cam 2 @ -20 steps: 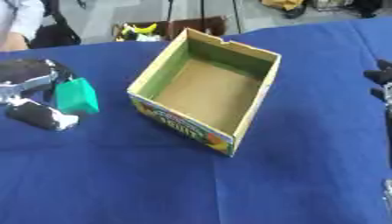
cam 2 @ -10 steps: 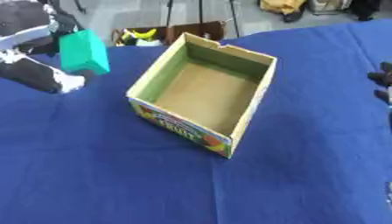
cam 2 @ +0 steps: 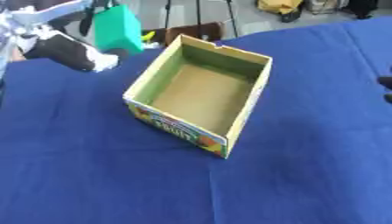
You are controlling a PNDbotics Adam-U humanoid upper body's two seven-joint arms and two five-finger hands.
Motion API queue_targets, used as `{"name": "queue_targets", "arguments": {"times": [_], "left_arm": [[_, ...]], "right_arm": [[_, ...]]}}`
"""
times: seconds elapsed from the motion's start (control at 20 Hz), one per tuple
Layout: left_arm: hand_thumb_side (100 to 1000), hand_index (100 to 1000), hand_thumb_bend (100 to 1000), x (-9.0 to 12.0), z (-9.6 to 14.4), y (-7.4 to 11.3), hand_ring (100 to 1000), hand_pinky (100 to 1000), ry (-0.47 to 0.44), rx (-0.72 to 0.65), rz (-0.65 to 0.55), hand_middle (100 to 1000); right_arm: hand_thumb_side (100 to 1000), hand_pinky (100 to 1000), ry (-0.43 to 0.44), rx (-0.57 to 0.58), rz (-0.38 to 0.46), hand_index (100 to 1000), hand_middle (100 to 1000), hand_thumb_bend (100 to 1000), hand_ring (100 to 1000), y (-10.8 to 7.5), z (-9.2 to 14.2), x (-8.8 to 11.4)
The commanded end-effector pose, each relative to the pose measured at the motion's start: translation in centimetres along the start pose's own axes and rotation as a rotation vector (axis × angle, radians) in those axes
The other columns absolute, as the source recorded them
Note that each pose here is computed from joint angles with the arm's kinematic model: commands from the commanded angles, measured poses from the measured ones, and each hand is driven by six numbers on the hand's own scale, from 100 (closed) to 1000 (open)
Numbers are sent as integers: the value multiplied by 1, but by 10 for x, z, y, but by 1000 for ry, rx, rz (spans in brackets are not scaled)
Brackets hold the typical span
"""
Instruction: Pick up objects on the table and place them in the box.
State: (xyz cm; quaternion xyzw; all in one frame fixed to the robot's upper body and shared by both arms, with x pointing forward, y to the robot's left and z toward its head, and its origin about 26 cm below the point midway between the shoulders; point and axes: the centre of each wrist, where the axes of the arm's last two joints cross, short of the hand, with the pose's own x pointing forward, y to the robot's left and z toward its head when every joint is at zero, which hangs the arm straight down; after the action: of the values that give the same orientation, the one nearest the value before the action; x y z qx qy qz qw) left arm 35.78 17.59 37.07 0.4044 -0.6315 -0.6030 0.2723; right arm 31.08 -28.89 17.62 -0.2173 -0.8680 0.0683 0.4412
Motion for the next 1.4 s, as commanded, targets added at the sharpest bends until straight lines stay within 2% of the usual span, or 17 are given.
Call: {"name": "queue_targets", "arguments": {"times": [0.05, 0.35, 0.6, 1.0, 1.4], "left_arm": [[541, 742, 100, 5, -17, 3, 403, 153, -4, 30, 17, 643], [543, 742, 100, 9, -51, -8, 400, 147, -16, 23, 71, 637], [542, 739, 100, 11, -77, -23, 397, 143, 44, 24, 79, 636], [540, 736, 100, 11, -108, -78, 405, 151, 125, -36, 37, 637], [537, 731, 100, 19, -122, -118, 410, 158, 188, -51, -39, 635]], "right_arm": [[1000, 868, -33, 12, 6, 892, 739, 100, 887, -3, -5, 7], [1000, 868, -59, 32, -14, 892, 739, 100, 887, 1, -11, 13], [1000, 868, -82, 39, -37, 892, 739, 100, 888, 6, -15, 18], [1000, 869, -89, 38, -55, 893, 738, 100, 888, 8, -16, 21], [1000, 869, -99, 35, -66, 893, 738, 100, 888, 9, -18, 24]]}}
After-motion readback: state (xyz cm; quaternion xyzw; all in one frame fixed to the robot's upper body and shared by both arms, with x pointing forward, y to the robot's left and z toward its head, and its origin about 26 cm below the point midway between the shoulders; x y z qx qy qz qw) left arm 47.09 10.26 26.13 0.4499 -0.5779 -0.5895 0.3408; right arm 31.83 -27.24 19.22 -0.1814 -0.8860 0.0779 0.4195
